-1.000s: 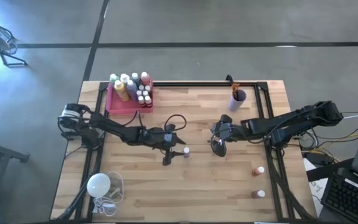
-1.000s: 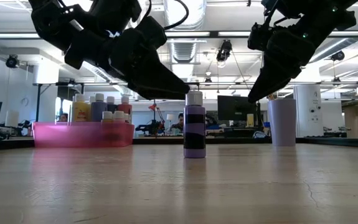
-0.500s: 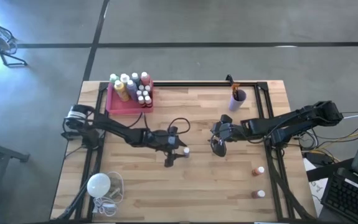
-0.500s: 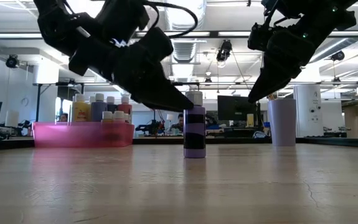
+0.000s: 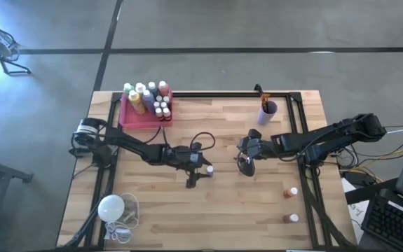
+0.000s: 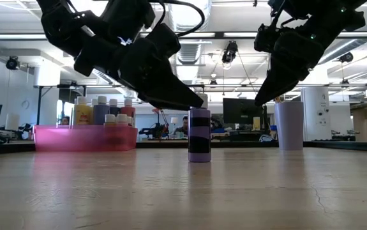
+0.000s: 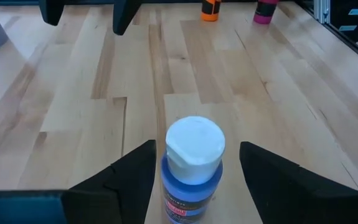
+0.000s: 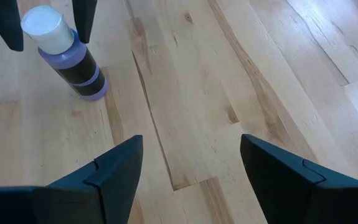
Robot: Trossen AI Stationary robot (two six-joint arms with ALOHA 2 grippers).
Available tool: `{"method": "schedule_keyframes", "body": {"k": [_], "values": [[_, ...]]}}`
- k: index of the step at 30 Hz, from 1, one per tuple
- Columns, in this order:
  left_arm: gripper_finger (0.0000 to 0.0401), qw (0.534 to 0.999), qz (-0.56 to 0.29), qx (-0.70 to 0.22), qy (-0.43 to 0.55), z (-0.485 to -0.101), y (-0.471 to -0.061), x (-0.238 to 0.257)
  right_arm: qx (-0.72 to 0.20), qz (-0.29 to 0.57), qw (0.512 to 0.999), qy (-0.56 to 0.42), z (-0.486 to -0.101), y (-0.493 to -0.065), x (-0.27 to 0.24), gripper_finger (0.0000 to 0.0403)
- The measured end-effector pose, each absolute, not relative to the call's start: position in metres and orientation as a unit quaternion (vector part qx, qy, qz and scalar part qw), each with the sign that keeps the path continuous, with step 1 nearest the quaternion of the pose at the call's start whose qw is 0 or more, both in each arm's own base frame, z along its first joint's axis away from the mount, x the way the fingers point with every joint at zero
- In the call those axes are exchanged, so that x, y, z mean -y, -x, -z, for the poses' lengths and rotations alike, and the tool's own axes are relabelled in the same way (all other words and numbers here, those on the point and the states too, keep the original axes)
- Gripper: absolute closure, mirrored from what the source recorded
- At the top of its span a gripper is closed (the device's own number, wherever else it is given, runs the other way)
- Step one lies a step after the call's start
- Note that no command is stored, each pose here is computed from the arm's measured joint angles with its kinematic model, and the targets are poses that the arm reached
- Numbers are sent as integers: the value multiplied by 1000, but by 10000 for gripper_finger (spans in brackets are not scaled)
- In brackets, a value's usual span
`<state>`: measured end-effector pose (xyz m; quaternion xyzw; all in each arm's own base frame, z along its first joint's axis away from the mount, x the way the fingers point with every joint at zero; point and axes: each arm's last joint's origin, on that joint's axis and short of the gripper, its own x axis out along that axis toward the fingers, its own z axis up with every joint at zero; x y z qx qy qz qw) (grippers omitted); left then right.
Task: Pick & Place Paint Supplies
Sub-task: Put the small blue paint bottle into the pink bin
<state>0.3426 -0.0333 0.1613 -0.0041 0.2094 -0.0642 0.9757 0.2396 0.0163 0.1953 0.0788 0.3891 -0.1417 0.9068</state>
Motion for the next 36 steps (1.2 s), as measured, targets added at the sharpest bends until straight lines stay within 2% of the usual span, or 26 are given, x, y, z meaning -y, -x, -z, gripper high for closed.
{"method": "schedule_keyframes", "body": {"k": [9, 25, 36], "values": [[194, 976, 64, -209, 4, -161, -343, 33, -389, 142, 907, -78, -195, -240, -16, 129], [273, 977, 63, -203, 3, -162, -343, 33, -389, 142, 907, -78, -195, -240, -16, 181], [275, 973, 62, -221, 6, -169, -338, 33, -391, 142, 906, -78, -194, -239, -16, 198]]}}
